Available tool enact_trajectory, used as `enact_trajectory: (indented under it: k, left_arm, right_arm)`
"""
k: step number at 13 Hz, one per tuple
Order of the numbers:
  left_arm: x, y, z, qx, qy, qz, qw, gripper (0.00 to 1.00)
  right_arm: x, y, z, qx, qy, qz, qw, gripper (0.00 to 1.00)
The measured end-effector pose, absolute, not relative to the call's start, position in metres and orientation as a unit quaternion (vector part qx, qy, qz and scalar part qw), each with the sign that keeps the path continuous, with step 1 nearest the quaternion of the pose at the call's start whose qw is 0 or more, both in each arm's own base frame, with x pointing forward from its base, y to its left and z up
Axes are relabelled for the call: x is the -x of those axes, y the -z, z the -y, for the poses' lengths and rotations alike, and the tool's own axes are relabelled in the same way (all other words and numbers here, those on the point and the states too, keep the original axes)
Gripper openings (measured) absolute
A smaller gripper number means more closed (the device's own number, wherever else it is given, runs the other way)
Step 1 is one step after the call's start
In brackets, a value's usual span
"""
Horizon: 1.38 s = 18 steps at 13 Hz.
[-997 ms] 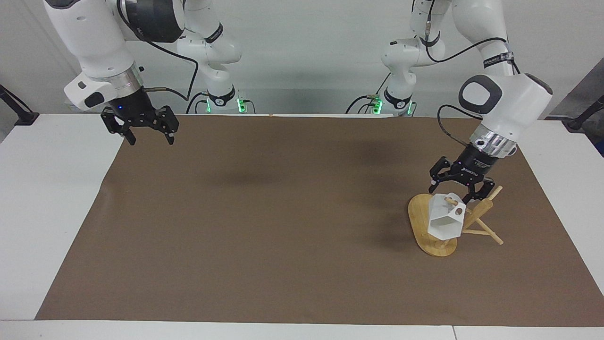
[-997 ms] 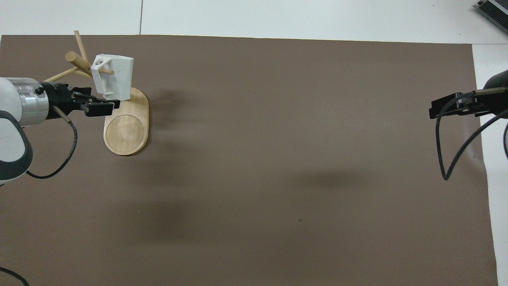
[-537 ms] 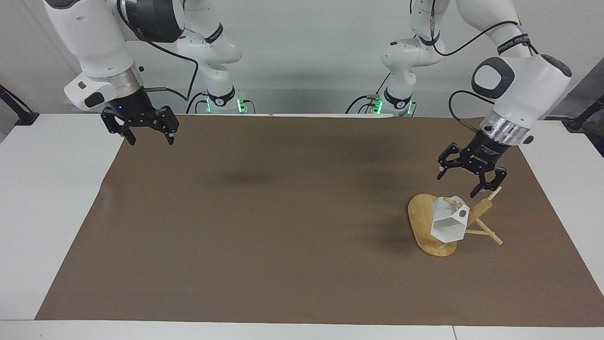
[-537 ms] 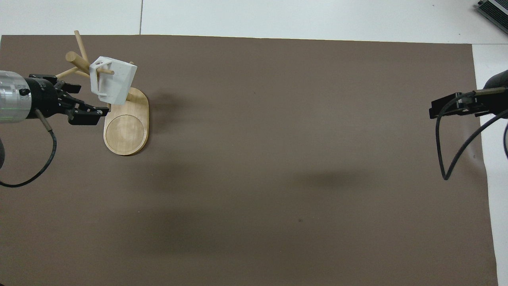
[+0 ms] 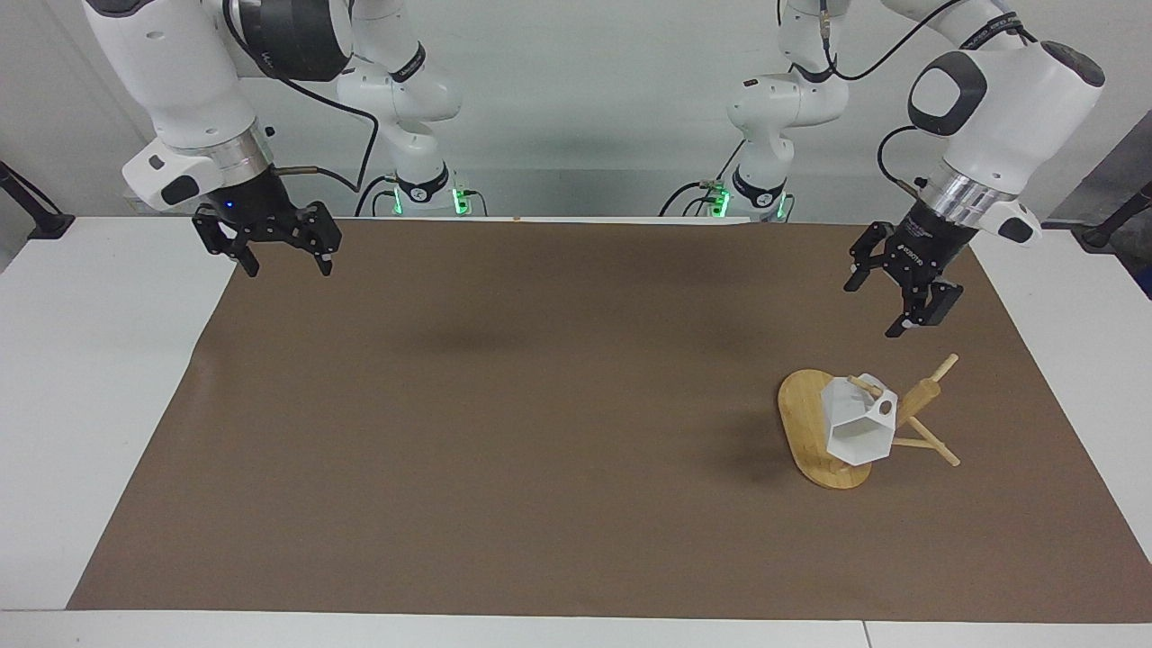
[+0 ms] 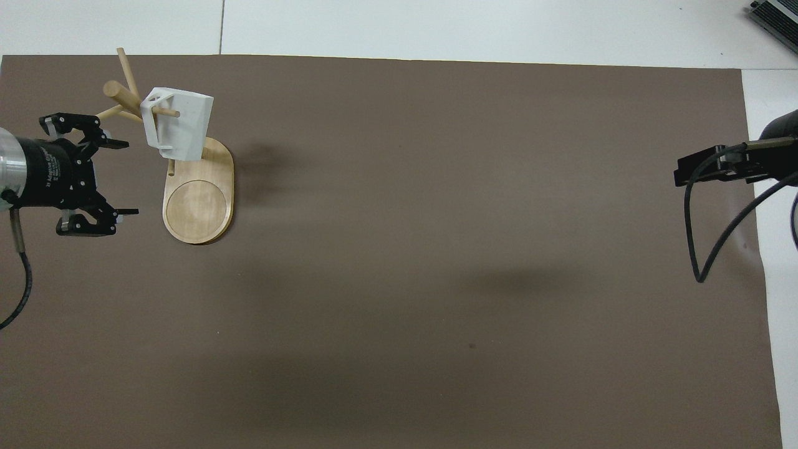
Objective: Hang cup on rack
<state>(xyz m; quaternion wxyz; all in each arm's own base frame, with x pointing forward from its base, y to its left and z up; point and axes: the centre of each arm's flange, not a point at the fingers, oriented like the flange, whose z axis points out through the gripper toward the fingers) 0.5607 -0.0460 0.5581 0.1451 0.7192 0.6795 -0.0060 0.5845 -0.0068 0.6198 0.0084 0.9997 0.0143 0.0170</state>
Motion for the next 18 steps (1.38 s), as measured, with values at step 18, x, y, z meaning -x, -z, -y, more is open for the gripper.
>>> enact_trajectory:
  k: [18]
  left_arm:
    - [-0.551,-0.630,0.038,-0.999,-0.042,0.019,0.014,1.00]
  right_arm:
    - [-0.585,-0.620,0.007,-1.000,-0.017,-0.014,0.008,1.00]
